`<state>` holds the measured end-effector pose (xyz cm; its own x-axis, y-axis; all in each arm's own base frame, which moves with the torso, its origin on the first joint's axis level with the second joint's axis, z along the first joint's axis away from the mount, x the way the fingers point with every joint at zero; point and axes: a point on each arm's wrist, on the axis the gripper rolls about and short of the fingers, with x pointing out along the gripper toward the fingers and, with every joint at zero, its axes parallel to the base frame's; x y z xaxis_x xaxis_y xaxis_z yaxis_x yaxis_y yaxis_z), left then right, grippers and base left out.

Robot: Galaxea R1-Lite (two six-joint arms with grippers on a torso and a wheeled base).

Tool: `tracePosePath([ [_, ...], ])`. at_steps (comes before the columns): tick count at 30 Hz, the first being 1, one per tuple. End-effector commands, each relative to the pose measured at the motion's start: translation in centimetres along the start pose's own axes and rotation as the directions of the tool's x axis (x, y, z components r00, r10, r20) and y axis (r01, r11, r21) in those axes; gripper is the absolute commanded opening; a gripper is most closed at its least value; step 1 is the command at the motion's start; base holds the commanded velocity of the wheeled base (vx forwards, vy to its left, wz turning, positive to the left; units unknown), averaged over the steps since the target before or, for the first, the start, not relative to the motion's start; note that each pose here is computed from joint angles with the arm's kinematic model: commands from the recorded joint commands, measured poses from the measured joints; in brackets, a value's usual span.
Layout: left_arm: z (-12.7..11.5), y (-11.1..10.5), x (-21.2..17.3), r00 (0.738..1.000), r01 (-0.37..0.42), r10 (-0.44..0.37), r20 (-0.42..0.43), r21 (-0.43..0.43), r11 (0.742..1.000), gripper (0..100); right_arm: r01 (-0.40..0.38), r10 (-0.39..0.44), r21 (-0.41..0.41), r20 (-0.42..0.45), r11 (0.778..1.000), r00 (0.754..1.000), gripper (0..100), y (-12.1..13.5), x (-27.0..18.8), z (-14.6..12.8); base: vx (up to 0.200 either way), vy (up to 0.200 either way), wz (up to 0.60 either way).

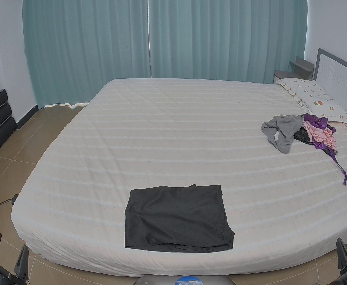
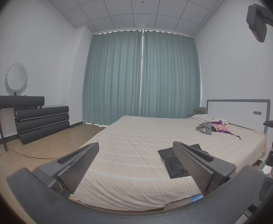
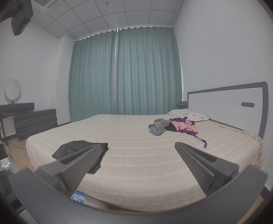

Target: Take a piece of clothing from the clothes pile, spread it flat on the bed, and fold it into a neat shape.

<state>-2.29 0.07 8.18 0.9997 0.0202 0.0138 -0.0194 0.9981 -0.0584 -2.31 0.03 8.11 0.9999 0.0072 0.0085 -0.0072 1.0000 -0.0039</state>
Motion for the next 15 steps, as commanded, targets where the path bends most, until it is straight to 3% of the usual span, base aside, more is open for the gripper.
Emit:
tracePosePath([
  [1,-0.53,0.02,-0.01,1.0,0.003,-0.003,-0.006,0.001,1.0,100,0.0,0.0,-0.001,-0.004,1.0,1.0,100,0.0,0.03,-0.51,0.0,0.0,0.0],
  [15,-0.56,0.0,-0.01,1.0,0.012,-0.012,-0.01,0.043,0.999,100,0.001,-0.001,-0.001,-0.004,1.0,1.0,100,0.0,0.03,-0.51,0.0,0.0,0.0],
])
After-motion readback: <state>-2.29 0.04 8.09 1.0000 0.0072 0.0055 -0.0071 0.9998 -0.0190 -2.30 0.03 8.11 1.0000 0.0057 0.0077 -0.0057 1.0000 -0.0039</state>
